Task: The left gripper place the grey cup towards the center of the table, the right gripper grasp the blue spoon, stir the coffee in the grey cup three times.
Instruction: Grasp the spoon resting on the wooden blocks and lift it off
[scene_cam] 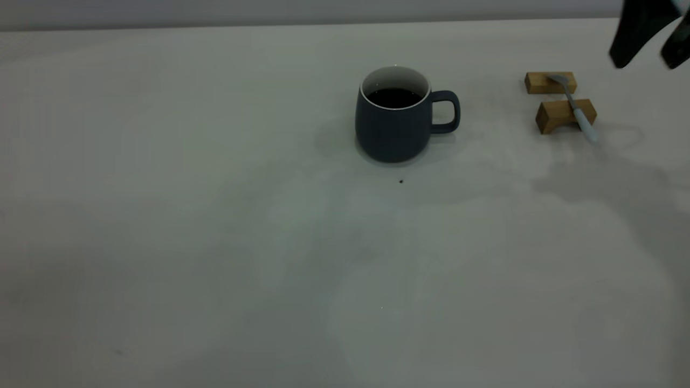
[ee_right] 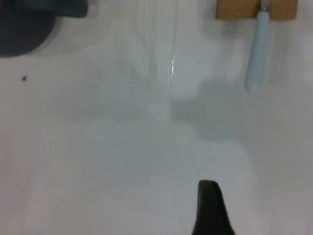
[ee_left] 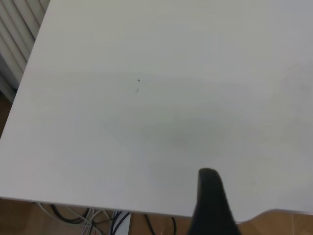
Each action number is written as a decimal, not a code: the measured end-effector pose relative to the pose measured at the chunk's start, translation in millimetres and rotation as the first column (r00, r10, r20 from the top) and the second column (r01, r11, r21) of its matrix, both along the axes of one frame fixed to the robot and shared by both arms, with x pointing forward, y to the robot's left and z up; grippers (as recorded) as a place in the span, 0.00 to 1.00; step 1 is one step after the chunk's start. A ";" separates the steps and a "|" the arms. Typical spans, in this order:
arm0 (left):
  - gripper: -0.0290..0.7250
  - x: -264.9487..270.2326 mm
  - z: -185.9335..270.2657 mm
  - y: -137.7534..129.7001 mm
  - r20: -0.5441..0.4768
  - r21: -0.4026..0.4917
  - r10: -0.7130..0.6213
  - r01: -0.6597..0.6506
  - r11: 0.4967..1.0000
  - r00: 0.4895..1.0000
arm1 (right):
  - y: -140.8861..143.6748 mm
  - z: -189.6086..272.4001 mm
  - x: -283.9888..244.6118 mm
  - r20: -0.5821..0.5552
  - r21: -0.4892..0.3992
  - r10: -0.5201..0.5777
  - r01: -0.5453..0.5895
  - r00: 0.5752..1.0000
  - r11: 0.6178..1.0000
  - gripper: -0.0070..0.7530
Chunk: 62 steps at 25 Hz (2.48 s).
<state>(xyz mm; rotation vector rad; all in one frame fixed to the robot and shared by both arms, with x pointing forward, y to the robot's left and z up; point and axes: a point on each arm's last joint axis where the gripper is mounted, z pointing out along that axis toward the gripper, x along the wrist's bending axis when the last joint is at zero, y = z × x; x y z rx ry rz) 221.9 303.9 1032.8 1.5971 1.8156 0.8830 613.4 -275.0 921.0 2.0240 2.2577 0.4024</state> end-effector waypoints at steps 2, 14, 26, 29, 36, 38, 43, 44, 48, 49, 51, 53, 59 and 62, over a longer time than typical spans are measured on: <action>0.81 0.0 0.0 0.0 0.000 0.000 0.000 0.000 1.000 1.000 | 0.0 -15.4 9.6 -0.023 -0.005 0.001 -0.001 1.000 1.000 0.74; 0.81 0.0 0.0 0.0 0.000 0.000 0.000 0.000 1.000 1.000 | 0.0 -63.9 46.7 -0.064 -0.020 0.008 -0.010 0.998 1.000 0.74; 0.81 0.0 0.0 0.0 0.000 0.000 0.000 0.000 1.000 1.000 | -2.3 -112.5 66.1 -0.101 -0.055 0.016 -0.021 0.995 0.998 0.74; 0.81 0.0 0.0 0.0 0.000 0.000 0.000 0.000 1.000 1.000 | -3.7 -120.2 66.0 -0.101 -0.070 0.012 -0.019 0.995 0.997 0.74; 0.81 0.0 0.0 0.0 0.000 0.000 0.000 0.000 1.000 1.000 | -4.0 -134.6 68.8 -0.094 -0.074 0.006 -0.013 0.996 0.997 0.74; 0.81 0.0 0.0 0.0 0.000 0.000 0.000 0.000 1.000 1.000 | -4.1 -135.6 70.3 -0.084 -0.074 0.004 -0.010 0.996 0.997 0.74; 0.81 0.0 0.0 0.0 0.000 0.000 0.000 0.000 1.000 1.000 | -4.2 -138.4 71.3 -0.070 -0.076 0.002 -0.008 0.998 0.997 0.74; 0.81 0.0 0.0 0.0 0.000 0.000 0.000 0.000 1.000 1.000 | -4.2 -139.9 70.8 -0.075 -0.076 0.003 -0.008 0.997 0.997 0.74; 0.81 0.0 0.0 0.0 0.000 0.000 0.000 0.000 1.000 1.000 | -4.2 -142.0 70.1 -0.081 -0.076 0.003 -0.009 0.997 0.997 0.74; 0.81 0.0 0.0 0.0 0.000 0.000 0.000 0.000 1.000 1.000 | -4.2 -142.0 70.2 -0.080 -0.076 0.003 -0.009 0.997 0.997 0.74; 0.81 0.0 0.0 0.0 0.000 0.000 0.000 0.000 1.000 1.000 | -4.2 -142.0 70.2 -0.080 -0.076 0.003 -0.009 0.997 0.997 0.74; 0.81 0.0 0.0 0.0 0.000 0.000 0.000 0.000 1.000 1.000 | -4.2 -142.0 70.4 -0.078 -0.076 0.002 -0.008 0.997 0.997 0.72; 0.81 0.0 0.0 0.0 0.000 0.000 0.000 0.000 1.000 1.000 | -4.4 -141.9 70.8 -0.074 -0.076 -0.002 -0.003 0.997 0.997 0.41; 0.81 0.0 0.0 0.0 0.000 0.000 0.000 0.000 1.000 1.000 | -4.4 -141.9 70.8 -0.074 -0.076 -0.004 -0.001 0.997 0.997 0.17</action>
